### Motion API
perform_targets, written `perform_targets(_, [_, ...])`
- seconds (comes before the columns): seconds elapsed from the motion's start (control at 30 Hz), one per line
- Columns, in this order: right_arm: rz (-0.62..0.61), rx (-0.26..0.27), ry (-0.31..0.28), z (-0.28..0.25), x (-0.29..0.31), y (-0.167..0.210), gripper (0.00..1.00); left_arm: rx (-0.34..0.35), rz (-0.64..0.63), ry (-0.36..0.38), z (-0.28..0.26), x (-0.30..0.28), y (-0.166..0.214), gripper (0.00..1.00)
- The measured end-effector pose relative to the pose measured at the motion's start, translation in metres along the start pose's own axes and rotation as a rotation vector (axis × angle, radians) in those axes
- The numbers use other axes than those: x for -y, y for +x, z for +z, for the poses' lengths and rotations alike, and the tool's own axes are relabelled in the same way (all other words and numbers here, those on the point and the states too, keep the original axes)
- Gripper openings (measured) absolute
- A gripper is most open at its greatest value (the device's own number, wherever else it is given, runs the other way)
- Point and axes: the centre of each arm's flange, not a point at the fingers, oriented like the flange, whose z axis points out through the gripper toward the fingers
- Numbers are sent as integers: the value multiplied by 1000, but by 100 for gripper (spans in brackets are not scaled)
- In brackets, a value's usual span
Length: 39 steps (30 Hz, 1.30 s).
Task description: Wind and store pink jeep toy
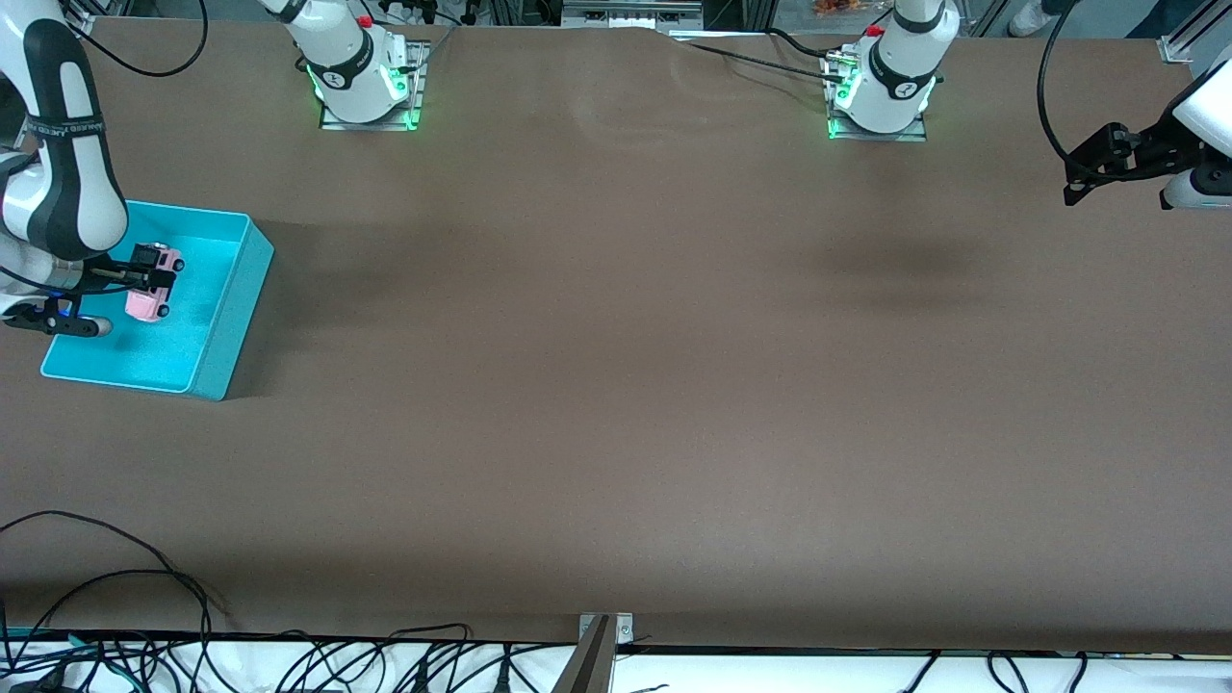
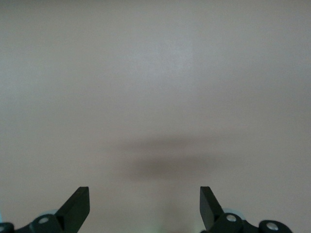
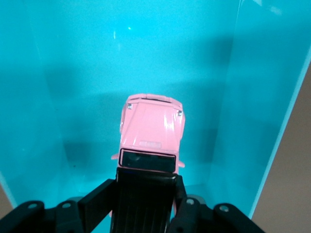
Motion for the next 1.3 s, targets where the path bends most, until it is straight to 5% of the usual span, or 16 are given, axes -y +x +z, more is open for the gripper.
perform_targets(0.57, [13,24,-22,65,-19,14,53,0,0,0,0,0,0,100])
perform_targets(1.1, [16,30,-22,69,-22,14,49,-1,-3,0,-1,1,-1,100])
perform_targets(1.2, [17,31,-22,70,-22,13,55,-1,-3,0,-1,1,-1,100])
perform_targets(1.3, [17,34,-21,70,-21,13,70,-1,-3,0,-1,2,-1,100])
